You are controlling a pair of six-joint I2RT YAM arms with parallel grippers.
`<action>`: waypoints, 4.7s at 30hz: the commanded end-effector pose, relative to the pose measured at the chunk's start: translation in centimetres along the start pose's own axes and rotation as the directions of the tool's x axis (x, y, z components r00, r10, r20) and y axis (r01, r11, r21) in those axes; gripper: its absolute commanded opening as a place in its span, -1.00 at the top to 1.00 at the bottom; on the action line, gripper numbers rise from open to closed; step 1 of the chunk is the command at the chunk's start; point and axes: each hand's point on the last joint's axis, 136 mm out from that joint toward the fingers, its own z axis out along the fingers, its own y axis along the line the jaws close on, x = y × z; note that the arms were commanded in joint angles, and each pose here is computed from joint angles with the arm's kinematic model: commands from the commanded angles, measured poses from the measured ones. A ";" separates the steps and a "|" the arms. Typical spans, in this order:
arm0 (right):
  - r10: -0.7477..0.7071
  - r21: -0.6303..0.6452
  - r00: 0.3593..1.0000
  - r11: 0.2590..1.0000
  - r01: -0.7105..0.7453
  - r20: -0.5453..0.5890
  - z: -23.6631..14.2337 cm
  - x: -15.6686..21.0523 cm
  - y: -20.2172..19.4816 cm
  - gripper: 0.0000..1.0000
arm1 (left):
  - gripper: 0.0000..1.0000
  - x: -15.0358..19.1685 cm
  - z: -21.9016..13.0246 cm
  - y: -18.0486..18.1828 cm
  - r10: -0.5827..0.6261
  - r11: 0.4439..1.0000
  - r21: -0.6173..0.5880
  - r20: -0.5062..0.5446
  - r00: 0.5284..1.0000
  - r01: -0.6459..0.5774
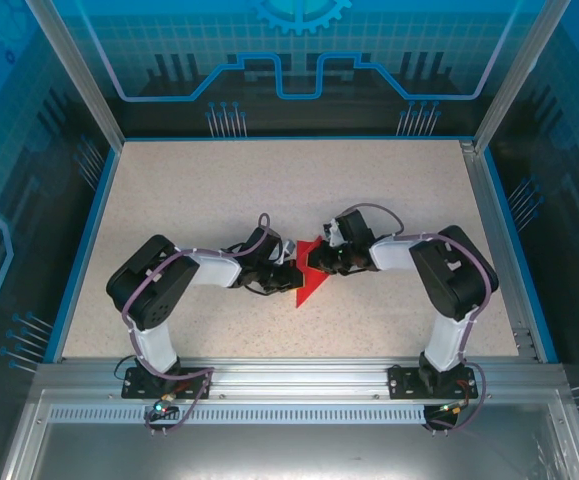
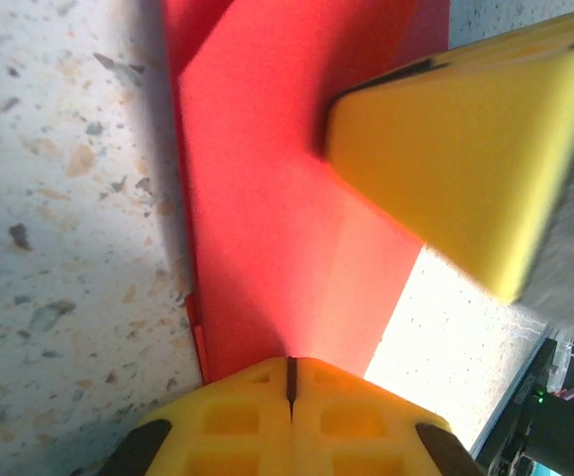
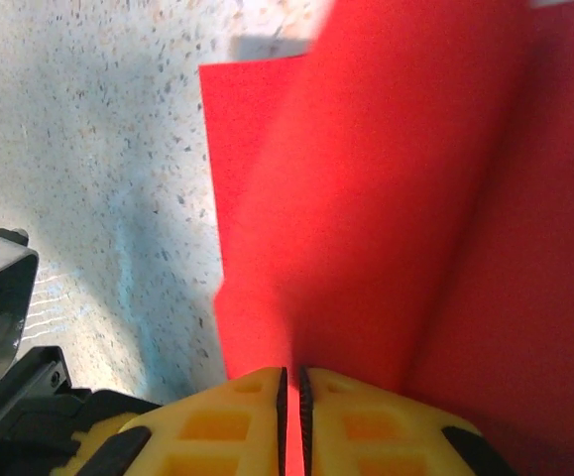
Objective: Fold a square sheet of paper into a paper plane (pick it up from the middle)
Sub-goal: Fourth fold the wing at the center of the table.
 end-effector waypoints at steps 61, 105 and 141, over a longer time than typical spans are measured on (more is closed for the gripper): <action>-0.111 -0.052 0.988 0.992 0.116 0.104 -4.7 -7.3 2.2 0.87 | 1.00 7.5 -0.8 9.0 0.005 0.964 -0.257 -0.215 0.977 -0.061; -0.134 -0.084 0.991 0.987 0.136 0.030 -2.1 -1.9 3.2 0.90 | 1.00 6.4 -0.9 7.5 0.036 0.972 -0.221 -0.196 0.980 -0.080; -0.021 0.096 0.995 0.995 0.030 -0.095 2.2 3.0 -4.5 0.95 | 0.72 -0.5 -1.9 -3.5 -0.068 0.993 0.093 -0.001 0.998 0.068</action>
